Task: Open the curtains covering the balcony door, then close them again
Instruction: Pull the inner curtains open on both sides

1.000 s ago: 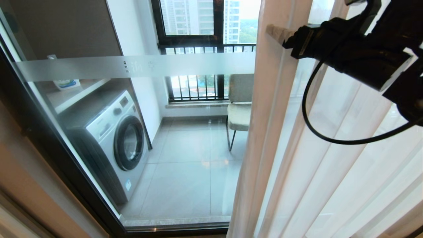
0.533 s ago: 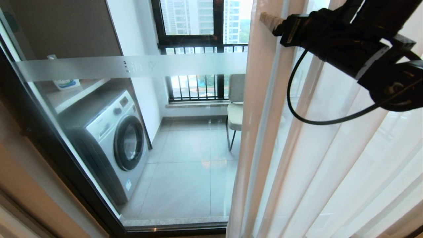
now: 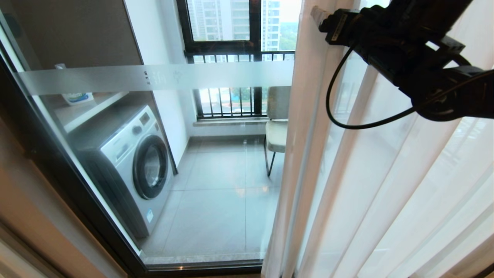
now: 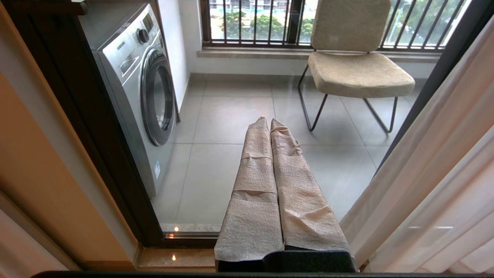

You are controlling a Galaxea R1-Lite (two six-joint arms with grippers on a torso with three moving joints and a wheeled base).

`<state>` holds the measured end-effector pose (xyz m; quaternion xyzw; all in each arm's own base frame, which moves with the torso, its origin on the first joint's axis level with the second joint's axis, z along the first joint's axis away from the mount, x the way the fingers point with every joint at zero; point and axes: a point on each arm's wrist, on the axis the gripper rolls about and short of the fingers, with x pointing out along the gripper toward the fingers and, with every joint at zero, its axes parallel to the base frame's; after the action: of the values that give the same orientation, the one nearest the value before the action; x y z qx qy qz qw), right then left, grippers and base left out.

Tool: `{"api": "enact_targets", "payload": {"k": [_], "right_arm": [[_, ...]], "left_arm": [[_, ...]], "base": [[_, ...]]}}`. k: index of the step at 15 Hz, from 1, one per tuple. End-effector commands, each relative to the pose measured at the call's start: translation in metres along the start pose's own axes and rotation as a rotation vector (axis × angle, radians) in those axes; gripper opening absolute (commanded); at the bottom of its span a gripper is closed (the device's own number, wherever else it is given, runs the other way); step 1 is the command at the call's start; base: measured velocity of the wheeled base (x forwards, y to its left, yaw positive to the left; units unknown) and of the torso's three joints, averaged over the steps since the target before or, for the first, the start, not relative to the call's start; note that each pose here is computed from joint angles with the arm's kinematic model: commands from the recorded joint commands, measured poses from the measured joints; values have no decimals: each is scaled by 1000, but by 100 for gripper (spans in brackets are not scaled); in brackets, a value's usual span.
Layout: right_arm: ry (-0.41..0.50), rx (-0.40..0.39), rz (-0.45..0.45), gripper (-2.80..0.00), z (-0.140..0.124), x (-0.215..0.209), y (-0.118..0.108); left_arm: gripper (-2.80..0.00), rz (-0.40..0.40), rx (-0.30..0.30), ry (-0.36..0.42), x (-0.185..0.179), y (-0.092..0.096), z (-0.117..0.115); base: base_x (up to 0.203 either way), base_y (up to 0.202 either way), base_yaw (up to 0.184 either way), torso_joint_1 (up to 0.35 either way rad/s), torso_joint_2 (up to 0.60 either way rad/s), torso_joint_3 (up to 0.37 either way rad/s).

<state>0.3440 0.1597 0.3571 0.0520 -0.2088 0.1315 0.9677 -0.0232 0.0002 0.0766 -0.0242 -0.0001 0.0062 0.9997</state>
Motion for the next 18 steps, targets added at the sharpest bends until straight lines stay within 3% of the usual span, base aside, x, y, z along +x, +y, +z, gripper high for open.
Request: {"api": "enact_targets", "payload": {"k": [1,2,12,18], "right_arm": [[-10,-1,-2,0,1,1,0],[-10,-2,-2,-280,2,0,0],[-46,-28,-74,-280,27,-10,-9],[-12,-86,-183,-280,37,-30,-51]], "left_arm": [[-280,1,-1,0,0,0,0],[-280,0,-1,0,0,0,0],[-280,1,-1,0,0,0,0],[-280,1,-1,0,0,0,0]], "base": [[0,0,0,0,0,0],[0,0,0,0,0,0],[0,0,0,0,0,0],[0,0,0,0,0,0]]}}
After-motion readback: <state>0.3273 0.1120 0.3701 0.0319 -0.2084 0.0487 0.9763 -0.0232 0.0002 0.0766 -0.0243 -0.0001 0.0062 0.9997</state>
